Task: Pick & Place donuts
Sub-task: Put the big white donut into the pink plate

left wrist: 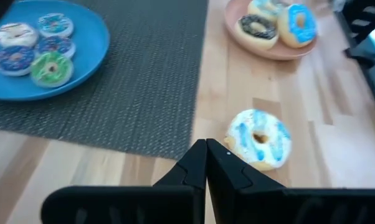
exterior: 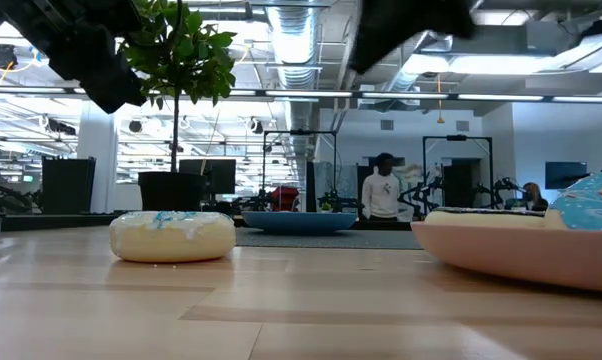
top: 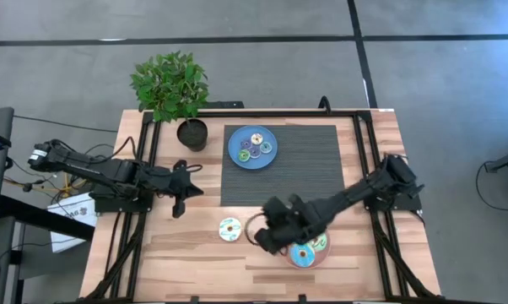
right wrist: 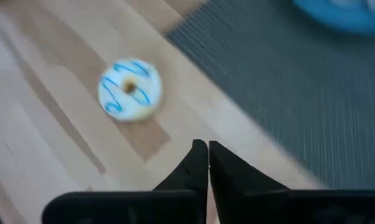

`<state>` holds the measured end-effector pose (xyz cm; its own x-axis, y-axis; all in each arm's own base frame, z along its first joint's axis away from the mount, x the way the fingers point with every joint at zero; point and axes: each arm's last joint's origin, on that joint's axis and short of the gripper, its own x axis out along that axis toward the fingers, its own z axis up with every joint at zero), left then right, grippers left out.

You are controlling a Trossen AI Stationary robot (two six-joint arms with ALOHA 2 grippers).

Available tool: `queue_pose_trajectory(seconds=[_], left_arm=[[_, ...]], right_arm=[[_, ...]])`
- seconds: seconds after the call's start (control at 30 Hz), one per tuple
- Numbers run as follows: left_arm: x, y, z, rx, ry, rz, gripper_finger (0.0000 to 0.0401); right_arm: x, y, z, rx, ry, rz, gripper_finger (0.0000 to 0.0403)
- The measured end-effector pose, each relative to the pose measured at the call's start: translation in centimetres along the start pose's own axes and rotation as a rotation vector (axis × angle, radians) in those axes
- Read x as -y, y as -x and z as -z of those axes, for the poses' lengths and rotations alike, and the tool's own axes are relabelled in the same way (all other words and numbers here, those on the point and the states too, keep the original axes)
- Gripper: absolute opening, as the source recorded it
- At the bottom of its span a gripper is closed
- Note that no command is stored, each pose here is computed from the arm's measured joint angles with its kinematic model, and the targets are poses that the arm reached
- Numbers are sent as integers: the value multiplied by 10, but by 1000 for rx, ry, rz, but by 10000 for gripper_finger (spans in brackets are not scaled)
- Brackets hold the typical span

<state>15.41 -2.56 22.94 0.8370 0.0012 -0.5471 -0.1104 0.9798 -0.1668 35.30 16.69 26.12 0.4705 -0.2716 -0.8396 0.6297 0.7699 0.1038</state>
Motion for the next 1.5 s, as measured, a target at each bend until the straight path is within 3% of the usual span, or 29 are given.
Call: queue_pose_trajectory(seconds=[0.13, 0.3, 0.53, 0.7, 1.07, 1.23, 1.5], left_arm=[[3, 1, -3, 20, 2, 42, 0], [11, 6, -12, 51, -29, 60, 0], [19, 10, -21, 95, -65, 7, 0], [28, 6, -36, 91, -10, -2, 0], [68, -43, -83, -73, -112, -115, 0], [81, -65, -98, -150, -130, -152, 0], [92, -91, -105, -196, -136, -131, 0]], right_arm=[[3, -6, -22, 34, 169, -63, 3], [20, -7, -26, 14, 284, -39, 1], [71, 1, -6, 44, 278, -156, 0], [117, 11, 16, 84, 235, -271, 0], [205, 44, 58, 244, 277, -486, 0], [230, 48, 69, 303, 251, -410, 0], [234, 47, 72, 306, 218, -416, 0]])
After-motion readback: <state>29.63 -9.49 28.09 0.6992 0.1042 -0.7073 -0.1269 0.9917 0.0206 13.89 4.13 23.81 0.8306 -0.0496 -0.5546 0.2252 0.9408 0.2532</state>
